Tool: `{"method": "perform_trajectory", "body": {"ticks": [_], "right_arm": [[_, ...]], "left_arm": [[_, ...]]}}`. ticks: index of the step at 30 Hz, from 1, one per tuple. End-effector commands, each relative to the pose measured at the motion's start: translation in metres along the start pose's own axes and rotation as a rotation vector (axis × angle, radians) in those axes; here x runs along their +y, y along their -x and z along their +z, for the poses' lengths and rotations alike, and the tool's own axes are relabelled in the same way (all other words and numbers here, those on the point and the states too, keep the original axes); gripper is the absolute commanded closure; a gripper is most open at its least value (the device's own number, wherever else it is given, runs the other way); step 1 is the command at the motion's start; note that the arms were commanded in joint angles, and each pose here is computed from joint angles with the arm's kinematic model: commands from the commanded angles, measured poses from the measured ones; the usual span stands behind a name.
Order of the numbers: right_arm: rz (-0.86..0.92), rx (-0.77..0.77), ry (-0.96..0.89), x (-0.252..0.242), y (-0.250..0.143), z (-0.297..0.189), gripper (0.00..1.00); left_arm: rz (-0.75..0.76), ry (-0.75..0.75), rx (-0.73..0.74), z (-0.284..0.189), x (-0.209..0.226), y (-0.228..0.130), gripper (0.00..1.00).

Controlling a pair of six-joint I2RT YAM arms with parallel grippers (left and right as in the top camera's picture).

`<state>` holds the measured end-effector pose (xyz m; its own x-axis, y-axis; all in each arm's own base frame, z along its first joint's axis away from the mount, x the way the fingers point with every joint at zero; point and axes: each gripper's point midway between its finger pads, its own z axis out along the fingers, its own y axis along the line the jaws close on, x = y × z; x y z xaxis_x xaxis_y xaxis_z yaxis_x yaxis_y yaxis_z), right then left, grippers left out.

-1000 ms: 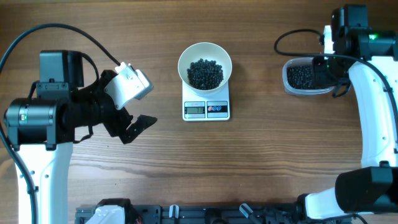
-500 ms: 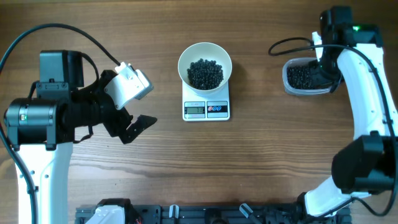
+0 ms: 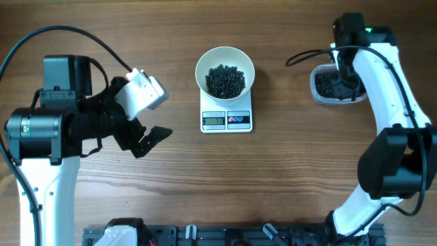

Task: Scoop item into bowl and weigh 150g on scale
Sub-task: 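Lower the pink scoop into the bean tub with the right gripper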

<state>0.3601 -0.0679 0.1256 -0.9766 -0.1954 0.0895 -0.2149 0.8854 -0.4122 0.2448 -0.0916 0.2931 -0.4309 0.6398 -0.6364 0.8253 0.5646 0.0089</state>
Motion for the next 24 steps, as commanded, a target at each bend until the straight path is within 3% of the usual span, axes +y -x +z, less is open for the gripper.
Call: {"method": "perform_trajectory", "body": {"ticks": [1,24], "right_arm": [[-0.078,0.035,0.089,0.026,0.002,0.017,0.96],[-0.045,-0.020,0.408,0.065,0.006,0.006,0.96]], "left_arm": [[0.019,0.015,-0.009,-0.005,0.002,0.002,0.00],[0.019,0.015,-0.009,-0.005,0.002,0.002,0.00]]}}
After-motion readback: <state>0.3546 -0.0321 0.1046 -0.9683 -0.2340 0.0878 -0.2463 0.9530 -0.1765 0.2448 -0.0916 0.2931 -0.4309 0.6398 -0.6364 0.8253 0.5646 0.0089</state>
